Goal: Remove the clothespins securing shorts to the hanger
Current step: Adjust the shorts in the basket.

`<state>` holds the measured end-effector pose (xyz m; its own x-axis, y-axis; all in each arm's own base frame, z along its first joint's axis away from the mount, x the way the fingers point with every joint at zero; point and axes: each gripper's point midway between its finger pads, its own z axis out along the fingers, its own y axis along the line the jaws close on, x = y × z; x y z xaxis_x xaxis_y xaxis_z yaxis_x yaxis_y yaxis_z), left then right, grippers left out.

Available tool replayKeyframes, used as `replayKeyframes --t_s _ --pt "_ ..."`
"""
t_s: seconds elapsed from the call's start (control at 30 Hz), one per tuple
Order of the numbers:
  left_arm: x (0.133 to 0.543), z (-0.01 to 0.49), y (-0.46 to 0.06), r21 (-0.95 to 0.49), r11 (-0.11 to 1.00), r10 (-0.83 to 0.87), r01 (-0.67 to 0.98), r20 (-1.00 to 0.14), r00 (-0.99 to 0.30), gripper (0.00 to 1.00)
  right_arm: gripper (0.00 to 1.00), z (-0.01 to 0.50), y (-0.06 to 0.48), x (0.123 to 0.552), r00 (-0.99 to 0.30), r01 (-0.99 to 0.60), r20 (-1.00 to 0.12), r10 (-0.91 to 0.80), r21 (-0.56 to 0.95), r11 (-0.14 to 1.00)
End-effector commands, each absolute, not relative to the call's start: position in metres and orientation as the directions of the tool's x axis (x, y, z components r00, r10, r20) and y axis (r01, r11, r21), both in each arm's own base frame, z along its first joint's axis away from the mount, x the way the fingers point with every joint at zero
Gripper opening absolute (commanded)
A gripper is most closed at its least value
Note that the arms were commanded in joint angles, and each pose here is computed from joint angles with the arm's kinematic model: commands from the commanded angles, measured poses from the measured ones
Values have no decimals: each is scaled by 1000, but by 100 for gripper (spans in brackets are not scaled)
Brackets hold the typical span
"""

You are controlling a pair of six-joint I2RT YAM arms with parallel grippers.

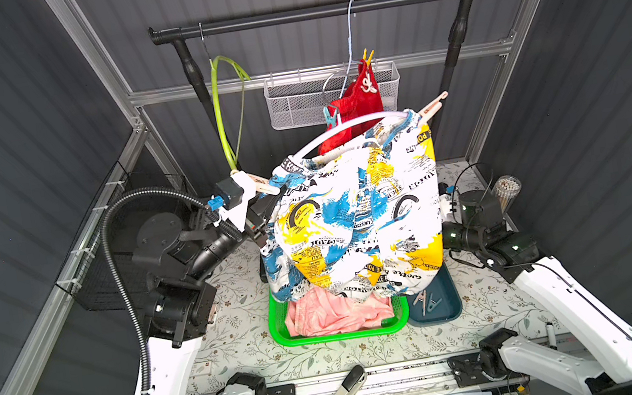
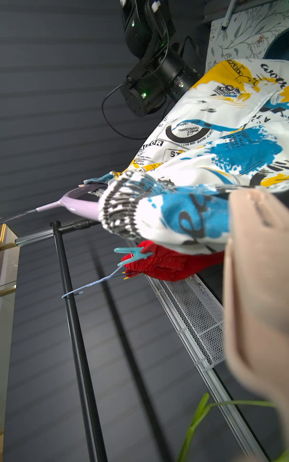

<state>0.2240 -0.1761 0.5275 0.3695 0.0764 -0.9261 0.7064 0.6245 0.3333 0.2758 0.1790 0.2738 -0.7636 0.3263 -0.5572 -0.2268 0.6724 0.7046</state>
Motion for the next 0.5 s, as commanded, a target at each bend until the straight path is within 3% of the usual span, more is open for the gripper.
replayKeyframes --t_s 0.0,0.47 --pt "217 552 -150 330 744 36 581 -888 458 0 75 285 195 273 -775 -216 -504 380 778 591" --pt "190 507 -123 297 797 96 526 -922 376 0 71 212 270 267 -854 -25 -337 395 787 616"
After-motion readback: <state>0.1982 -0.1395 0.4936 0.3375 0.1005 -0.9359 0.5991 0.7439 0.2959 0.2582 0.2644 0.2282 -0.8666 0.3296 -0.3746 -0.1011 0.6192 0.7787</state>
